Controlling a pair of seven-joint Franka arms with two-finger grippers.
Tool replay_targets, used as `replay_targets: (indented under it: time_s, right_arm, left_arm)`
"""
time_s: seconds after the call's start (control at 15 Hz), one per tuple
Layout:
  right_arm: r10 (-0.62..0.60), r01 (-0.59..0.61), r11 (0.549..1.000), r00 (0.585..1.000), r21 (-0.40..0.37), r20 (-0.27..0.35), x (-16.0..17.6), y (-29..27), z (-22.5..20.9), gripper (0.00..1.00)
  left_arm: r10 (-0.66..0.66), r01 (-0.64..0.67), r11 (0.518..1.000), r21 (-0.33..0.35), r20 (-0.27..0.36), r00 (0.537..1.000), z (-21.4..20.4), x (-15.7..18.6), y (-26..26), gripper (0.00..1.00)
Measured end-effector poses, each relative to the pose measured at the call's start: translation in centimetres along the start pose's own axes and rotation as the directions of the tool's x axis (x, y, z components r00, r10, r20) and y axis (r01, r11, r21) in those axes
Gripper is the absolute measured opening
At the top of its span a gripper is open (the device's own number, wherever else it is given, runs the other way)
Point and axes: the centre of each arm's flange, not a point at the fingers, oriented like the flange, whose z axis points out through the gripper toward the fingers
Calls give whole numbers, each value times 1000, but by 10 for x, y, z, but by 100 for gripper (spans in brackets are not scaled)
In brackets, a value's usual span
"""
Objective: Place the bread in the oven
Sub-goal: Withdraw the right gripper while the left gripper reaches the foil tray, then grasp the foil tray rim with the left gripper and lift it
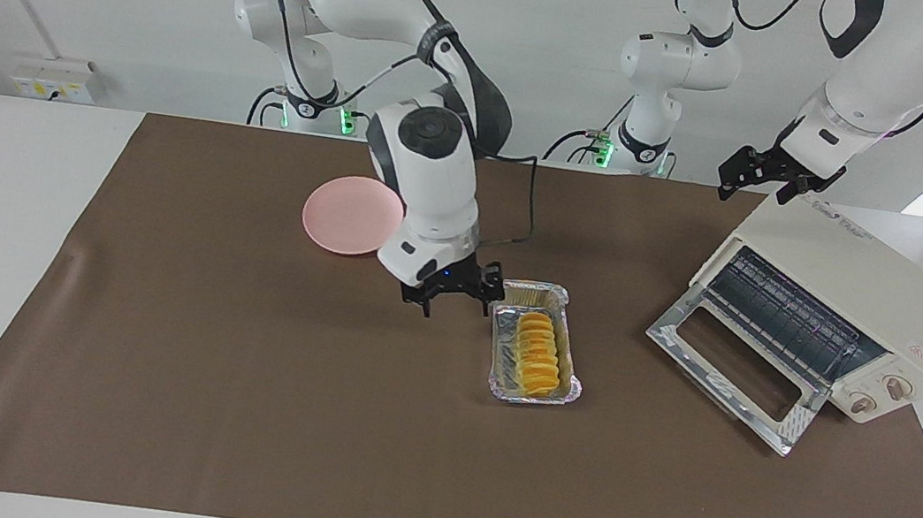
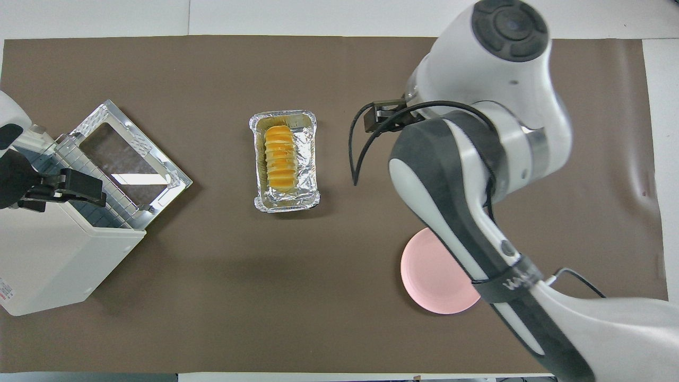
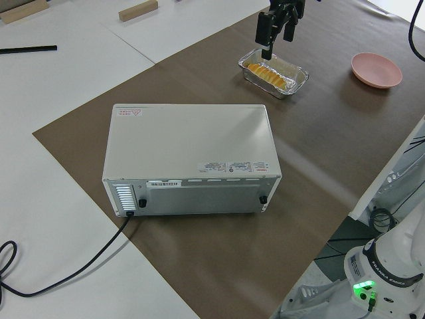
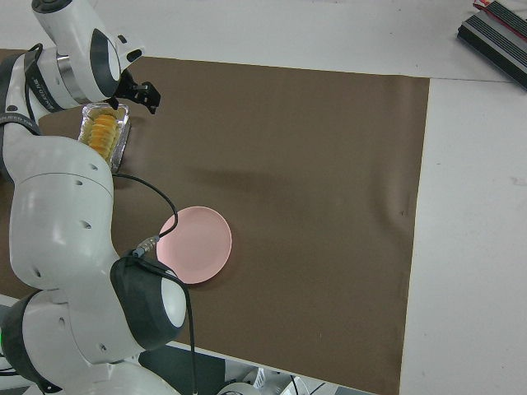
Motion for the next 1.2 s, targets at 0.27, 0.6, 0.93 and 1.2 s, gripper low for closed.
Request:
replay_targets:
  time_s: [0.27, 0.6, 0.93, 1.2]
  right_arm:
    - [58, -57, 998, 997, -20, 42, -26, 97, -65, 100]
    - [105, -99, 994, 987, -48, 124, -58, 178, -72, 100]
    - [129, -119, 989, 985, -88, 116, -69, 208, -46, 100]
    - [131, -121, 987, 986, -107, 99, -70, 212, -50, 100]
  left_arm:
    - [81, -83, 996, -17, -94, 992, -1, 11, 67, 100]
    - [129, -130, 991, -34, -35, 991, 74, 64, 228, 100]
    - [148, -154, 986, -65, -86, 985, 173, 92, 300, 100]
    - [140, -143, 989, -31, -72, 988, 227, 84, 335, 100]
